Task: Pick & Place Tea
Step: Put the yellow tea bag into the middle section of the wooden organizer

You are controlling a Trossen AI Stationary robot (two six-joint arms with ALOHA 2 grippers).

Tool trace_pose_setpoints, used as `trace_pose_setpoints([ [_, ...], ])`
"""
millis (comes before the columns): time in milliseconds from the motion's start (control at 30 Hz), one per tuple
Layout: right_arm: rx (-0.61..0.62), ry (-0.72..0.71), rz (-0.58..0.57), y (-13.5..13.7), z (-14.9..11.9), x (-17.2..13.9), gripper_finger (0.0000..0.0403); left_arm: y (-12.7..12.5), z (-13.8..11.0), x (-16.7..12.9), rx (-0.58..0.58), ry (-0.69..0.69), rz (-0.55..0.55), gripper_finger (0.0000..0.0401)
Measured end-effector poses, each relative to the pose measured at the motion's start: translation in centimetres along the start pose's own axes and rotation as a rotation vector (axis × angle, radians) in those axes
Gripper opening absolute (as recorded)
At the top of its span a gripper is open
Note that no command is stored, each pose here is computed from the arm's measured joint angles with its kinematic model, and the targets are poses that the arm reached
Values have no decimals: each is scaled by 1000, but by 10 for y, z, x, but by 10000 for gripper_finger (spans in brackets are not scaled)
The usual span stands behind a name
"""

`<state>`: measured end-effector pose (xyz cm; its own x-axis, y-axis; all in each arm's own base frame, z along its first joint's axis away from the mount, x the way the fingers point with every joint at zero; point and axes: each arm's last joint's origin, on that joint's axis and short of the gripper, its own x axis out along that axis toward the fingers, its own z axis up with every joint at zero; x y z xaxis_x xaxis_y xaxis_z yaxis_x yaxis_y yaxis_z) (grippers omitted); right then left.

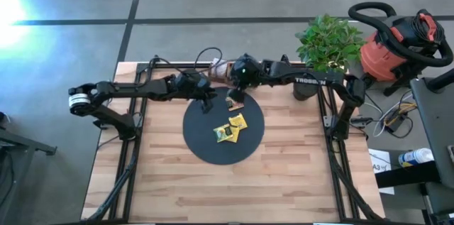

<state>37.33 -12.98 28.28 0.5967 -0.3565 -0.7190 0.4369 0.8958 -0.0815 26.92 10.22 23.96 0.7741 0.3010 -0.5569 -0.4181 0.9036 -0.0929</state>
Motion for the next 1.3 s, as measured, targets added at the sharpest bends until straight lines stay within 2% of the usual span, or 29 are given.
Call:
trace_pose_setpoints([
  [100,26,6,-11,-25,0,4,9,-2,2,-9,-12,-14,-22,110],
  [300,38,14,116,-58,-5,26,8,-3,5,-24,-47,-69,-36,110],
  [433,-19,19,126,-59,-8,42,8,-3,2,-31,-69,-87,-36,110],
  [567,-69,5,30,-62,-9,56,8,-2,-3,-33,-102,-77,-35,110],
  [900,-61,54,22,-76,-24,91,8,-1,-9,-32,-141,-54,-26,110],
  [1033,-94,38,61,-78,-25,95,8,-1,-10,-32,-141,-52,-22,110],
  [1300,-137,71,0,-86,-31,103,8,-1,-10,-32,-141,-52,-22,110],
])
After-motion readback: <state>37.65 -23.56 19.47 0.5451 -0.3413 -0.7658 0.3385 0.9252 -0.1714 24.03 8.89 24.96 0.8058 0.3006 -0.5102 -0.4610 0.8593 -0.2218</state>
